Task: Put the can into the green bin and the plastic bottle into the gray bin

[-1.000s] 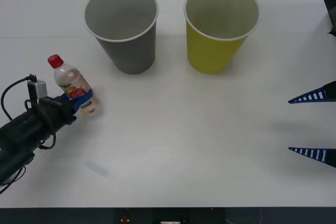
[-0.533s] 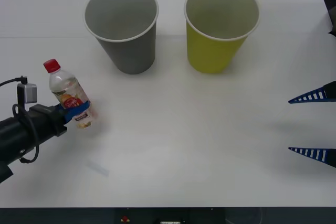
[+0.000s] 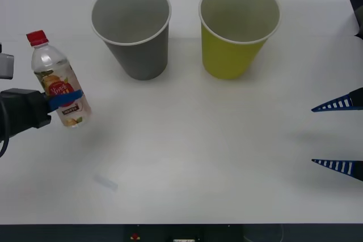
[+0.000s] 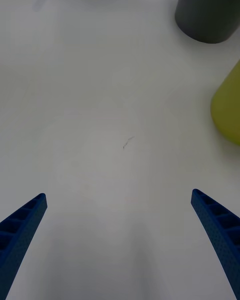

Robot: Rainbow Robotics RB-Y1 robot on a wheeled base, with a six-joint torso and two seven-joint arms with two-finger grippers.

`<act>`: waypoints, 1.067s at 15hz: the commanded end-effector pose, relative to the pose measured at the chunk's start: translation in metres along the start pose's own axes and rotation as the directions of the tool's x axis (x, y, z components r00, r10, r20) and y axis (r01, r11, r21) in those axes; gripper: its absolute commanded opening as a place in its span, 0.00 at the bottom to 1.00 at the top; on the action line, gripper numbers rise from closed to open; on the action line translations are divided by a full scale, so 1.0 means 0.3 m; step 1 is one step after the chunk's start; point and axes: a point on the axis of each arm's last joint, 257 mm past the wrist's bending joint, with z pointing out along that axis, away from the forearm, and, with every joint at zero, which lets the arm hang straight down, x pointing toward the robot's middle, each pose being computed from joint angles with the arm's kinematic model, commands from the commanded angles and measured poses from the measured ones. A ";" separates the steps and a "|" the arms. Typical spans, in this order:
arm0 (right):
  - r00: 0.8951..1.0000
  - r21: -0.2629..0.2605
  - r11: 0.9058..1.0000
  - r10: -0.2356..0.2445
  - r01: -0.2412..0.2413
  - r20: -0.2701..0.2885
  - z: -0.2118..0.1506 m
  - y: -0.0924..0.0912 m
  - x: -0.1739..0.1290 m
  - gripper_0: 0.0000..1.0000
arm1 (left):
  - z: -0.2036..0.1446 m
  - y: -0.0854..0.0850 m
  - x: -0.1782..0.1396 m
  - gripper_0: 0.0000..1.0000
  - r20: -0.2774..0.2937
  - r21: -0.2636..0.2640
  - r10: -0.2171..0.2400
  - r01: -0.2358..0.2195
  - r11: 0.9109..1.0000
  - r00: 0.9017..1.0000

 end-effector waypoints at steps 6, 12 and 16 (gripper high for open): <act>1.000 0.000 1.000 0.000 0.000 0.000 0.000 0.000 0.000 1.00 | -0.022 -0.046 -0.204 0.00 -0.004 -0.028 0.128 -0.128 0.991 0.992; 1.000 0.000 1.000 0.000 0.000 0.000 0.000 0.000 0.000 1.00 | -0.044 -0.036 -0.377 0.00 -0.089 -0.068 0.291 -0.297 0.952 0.953; 1.000 0.000 1.000 0.000 0.000 0.000 0.000 0.000 0.000 1.00 | 0.023 -0.051 -0.510 0.00 -0.103 -0.051 0.333 -0.340 0.939 0.937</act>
